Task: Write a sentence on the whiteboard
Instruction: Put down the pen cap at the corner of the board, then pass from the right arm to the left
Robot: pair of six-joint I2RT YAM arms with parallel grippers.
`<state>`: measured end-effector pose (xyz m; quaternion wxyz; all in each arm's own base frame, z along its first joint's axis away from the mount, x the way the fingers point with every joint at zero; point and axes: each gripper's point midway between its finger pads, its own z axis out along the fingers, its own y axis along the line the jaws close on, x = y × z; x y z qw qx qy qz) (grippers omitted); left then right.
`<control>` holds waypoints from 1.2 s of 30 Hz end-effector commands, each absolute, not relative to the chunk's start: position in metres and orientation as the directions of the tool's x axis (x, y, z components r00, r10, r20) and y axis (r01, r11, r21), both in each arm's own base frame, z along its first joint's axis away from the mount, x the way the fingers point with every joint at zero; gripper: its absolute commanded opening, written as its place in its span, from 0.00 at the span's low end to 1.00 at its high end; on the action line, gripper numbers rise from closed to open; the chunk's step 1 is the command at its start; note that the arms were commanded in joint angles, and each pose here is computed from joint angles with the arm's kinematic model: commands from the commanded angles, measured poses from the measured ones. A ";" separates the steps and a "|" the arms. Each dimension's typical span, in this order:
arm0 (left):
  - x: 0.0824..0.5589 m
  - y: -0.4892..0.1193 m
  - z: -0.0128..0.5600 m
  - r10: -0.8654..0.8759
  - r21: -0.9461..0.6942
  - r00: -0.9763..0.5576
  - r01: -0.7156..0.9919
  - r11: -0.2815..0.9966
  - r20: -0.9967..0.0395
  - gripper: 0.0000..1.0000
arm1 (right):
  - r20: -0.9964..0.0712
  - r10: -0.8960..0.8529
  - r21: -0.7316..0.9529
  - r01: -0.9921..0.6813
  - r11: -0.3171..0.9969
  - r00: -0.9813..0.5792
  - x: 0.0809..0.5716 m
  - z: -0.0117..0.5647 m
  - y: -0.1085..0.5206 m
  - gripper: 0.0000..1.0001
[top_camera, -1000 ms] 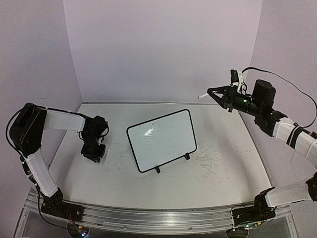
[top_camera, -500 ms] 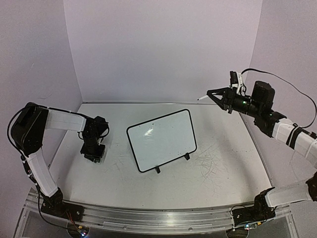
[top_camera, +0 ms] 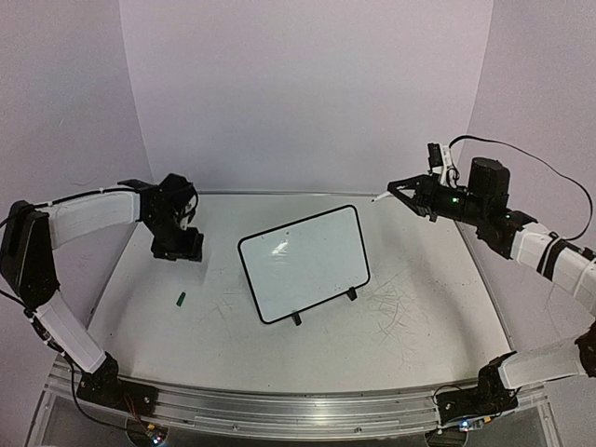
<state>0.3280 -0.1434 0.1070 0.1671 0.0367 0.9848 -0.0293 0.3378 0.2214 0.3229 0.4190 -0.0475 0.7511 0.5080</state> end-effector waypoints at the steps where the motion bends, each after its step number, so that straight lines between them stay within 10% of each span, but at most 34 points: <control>1: 0.350 -0.190 0.241 0.032 -0.289 -0.815 0.242 0.926 -0.579 0.76 | -0.761 0.280 0.638 -0.594 0.491 -0.585 0.333 0.341 0.247 0.00; 8: 0.309 -0.271 0.402 -0.137 -0.546 -0.555 0.690 0.475 -0.820 0.83 | -0.831 0.146 0.544 -0.730 0.414 -0.537 0.297 0.347 0.335 0.00; 16: 0.222 -0.342 0.414 -0.092 -0.492 -0.485 0.867 0.078 -0.869 0.87 | -0.831 0.076 0.556 -0.821 0.127 -0.551 0.252 0.369 0.411 0.00; 36: 0.200 -0.375 0.364 0.070 -0.558 -0.556 0.829 -0.024 -0.828 0.40 | -0.789 0.089 0.608 -0.794 -0.030 -0.608 0.235 0.381 0.424 0.00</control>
